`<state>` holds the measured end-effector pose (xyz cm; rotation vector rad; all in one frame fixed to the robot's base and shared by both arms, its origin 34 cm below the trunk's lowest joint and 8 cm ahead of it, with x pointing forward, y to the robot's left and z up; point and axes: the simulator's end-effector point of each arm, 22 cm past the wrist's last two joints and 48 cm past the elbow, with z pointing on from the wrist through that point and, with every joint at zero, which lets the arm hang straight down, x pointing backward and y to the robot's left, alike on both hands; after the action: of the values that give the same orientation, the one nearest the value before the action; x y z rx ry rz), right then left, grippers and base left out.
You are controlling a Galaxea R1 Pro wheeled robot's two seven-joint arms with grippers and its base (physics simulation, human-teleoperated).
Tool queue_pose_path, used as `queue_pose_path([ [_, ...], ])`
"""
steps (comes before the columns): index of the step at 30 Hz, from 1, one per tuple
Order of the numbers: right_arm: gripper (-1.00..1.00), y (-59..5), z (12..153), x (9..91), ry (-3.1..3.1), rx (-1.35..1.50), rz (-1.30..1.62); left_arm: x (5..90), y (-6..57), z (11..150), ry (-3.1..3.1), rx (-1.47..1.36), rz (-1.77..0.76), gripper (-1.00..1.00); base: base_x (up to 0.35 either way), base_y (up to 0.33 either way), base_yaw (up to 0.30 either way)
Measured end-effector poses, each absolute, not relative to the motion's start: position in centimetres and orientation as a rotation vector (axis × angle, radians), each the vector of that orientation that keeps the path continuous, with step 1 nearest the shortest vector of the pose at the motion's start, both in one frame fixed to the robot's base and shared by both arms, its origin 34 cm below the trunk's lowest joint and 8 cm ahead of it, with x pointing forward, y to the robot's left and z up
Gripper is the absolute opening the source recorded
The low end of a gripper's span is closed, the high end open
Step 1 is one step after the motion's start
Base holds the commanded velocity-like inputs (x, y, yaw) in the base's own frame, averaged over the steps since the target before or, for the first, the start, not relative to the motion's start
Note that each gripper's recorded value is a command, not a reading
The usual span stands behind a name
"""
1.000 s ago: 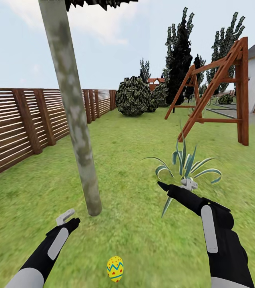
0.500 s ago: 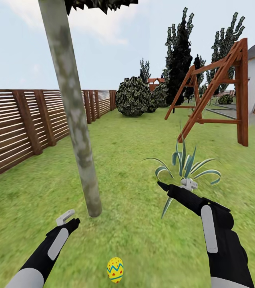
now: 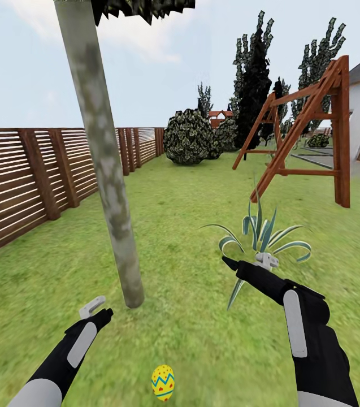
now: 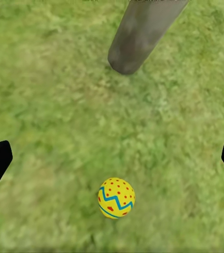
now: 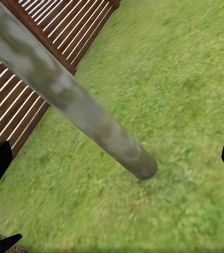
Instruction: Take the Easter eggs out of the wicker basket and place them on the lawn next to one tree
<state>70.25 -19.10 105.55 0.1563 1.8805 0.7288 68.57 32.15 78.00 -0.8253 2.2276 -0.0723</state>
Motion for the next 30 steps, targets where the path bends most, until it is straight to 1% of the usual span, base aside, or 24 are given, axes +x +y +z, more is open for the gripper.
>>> queue_pose_path([
  [30, 1.0, -19.1, 109.2, 69.7, 1.88, 0.158, 0.728, 67.9, 32.2, 81.6, 2.23, -0.824, -0.069, 1.0, 0.0, 0.0, 0.0],
])
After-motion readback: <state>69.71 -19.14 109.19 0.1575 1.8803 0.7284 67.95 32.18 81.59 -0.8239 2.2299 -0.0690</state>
